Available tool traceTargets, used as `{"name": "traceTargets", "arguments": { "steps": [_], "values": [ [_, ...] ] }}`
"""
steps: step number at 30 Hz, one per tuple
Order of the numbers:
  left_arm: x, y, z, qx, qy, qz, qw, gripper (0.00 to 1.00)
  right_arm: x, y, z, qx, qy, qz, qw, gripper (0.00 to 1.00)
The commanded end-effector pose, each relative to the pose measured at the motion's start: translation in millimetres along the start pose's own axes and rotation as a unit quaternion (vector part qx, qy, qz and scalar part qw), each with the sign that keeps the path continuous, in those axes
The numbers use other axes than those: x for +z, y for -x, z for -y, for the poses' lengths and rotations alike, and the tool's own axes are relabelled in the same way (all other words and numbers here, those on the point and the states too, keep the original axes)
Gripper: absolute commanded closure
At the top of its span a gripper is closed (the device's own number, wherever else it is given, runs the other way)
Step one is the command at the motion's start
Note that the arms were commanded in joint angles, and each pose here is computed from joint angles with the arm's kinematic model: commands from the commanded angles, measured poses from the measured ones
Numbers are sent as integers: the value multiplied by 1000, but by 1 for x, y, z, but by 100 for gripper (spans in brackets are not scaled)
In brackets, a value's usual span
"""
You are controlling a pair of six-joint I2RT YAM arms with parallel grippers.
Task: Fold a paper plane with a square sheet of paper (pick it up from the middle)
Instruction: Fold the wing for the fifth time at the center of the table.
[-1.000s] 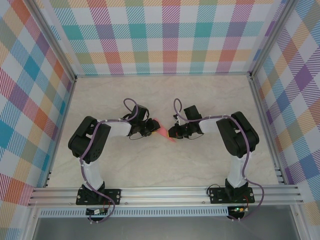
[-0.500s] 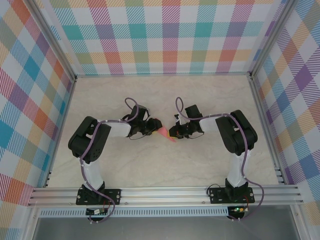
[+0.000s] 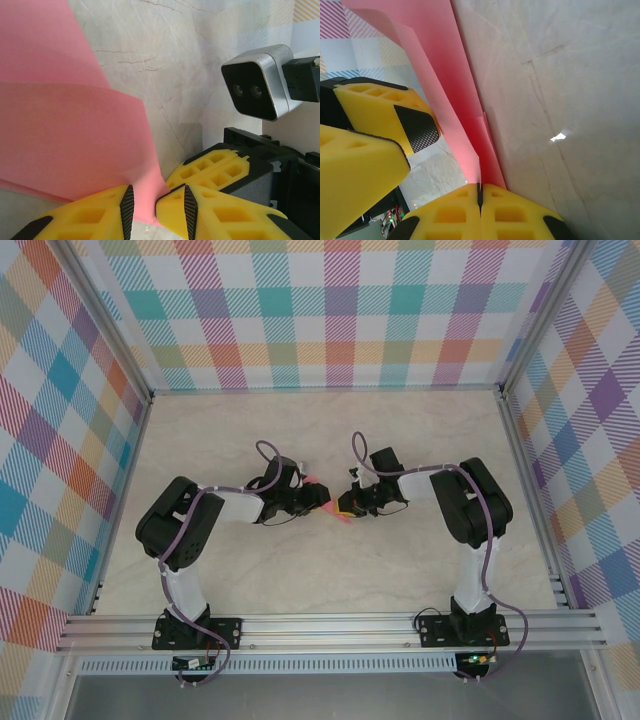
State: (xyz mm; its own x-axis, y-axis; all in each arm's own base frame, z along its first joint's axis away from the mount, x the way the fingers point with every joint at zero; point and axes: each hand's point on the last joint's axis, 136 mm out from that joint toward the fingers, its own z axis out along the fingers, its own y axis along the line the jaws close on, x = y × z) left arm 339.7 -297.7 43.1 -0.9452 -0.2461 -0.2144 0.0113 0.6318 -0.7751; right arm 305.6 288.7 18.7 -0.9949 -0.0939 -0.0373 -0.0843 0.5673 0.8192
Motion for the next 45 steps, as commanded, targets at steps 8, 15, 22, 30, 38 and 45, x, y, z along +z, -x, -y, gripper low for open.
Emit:
{"name": "traceTargets", "arguments": {
  "steps": [8,15,22,30,38,45],
  "values": [
    [11,-4,-14,9,28,-6,1000,68,8,-8,31,37,-42,-15,998,100],
    [12,-4,-26,1,57,-8,998,69,8,-8,30,35,-42,-15,998,100],
    [10,-8,-47,-18,117,-16,993,70,-1,-3,11,19,-29,-8,999,95],
    [11,-13,-64,-40,150,-22,988,72,-15,-14,-9,9,-11,-10,1000,90],
    [11,-14,-68,-43,157,-22,986,72,-18,-27,2,22,-33,-17,999,90],
    [10,-14,-68,-43,160,-22,986,73,-10,-32,26,49,-65,-29,996,92]
  ]
}}
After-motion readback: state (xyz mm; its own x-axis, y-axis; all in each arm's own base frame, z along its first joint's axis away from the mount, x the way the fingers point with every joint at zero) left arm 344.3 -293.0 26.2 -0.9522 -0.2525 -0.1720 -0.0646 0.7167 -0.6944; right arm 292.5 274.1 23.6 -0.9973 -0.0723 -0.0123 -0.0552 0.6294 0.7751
